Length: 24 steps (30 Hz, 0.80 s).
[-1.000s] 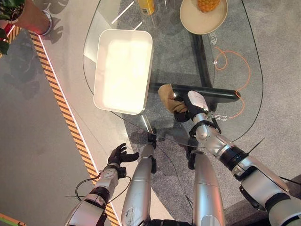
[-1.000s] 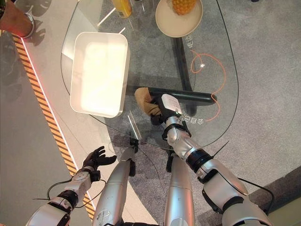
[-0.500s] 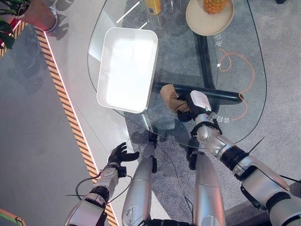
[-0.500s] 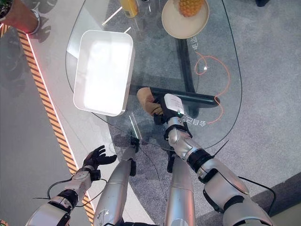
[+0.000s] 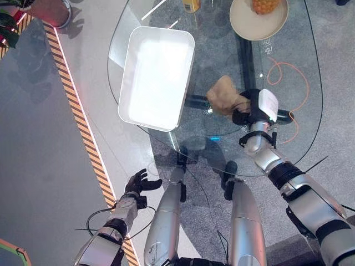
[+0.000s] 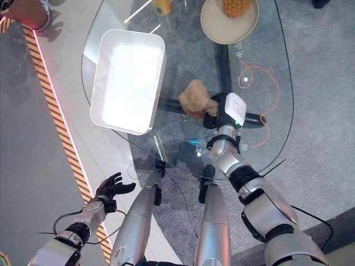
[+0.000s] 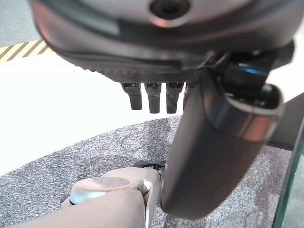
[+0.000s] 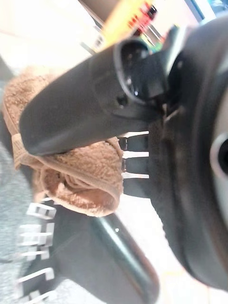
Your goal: Wipe the table with a cloth and put it in the basket.
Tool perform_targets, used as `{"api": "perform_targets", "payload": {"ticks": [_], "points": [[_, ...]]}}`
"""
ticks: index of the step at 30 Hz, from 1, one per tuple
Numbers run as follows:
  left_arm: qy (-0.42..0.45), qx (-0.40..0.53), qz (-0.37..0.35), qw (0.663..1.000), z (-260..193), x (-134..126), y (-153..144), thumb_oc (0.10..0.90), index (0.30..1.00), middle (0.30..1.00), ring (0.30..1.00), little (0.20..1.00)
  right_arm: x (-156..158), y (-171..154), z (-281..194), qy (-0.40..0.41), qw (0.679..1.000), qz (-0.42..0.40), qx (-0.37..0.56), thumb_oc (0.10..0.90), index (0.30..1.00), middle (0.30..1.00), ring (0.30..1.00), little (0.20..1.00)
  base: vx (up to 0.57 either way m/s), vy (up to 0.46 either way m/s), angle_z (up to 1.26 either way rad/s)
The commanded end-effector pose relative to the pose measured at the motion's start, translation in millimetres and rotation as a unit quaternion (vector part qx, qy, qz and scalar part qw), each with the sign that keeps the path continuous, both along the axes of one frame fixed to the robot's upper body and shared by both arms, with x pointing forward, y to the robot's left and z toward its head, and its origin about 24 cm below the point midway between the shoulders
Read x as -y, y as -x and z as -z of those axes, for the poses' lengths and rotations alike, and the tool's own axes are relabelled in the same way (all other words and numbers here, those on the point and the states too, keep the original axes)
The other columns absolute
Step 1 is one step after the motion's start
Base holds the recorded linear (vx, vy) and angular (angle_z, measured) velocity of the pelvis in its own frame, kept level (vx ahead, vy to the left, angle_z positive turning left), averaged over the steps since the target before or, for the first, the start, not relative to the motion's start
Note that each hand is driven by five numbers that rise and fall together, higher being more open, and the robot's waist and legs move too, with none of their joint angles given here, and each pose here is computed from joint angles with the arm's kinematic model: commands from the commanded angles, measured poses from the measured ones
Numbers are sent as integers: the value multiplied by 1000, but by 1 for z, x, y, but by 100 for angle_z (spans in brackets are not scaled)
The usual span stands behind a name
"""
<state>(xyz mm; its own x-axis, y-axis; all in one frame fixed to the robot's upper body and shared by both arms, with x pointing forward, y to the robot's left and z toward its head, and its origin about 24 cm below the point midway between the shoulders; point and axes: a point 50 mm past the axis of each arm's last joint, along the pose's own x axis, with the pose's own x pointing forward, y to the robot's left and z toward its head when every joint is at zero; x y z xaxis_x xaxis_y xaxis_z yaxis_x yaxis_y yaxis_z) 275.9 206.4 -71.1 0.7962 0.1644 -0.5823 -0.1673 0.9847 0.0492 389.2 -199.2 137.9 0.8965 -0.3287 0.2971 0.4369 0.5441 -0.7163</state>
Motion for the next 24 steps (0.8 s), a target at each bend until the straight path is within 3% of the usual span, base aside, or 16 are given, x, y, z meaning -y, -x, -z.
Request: {"api": "perform_targets", "payload": {"ticks": [1,13,24], "points": [[-24,-6,-31,999,-1,-29,7,800,900,900,900,900,41,1,-62,-6,986,85,141,100,300,300,300,200,0,0,0],[-29,-6,-33,999,-3,-41,9,800,900,900,900,900,129,30,-38,-68,952,264,138,100,300,300,300,200,3,-9,1],[-39,-8,-39,998,-9,-58,7,800,900,900,900,900,166,53,-22,-93,926,343,125,100,300,300,300,200,4,-13,0]]}}
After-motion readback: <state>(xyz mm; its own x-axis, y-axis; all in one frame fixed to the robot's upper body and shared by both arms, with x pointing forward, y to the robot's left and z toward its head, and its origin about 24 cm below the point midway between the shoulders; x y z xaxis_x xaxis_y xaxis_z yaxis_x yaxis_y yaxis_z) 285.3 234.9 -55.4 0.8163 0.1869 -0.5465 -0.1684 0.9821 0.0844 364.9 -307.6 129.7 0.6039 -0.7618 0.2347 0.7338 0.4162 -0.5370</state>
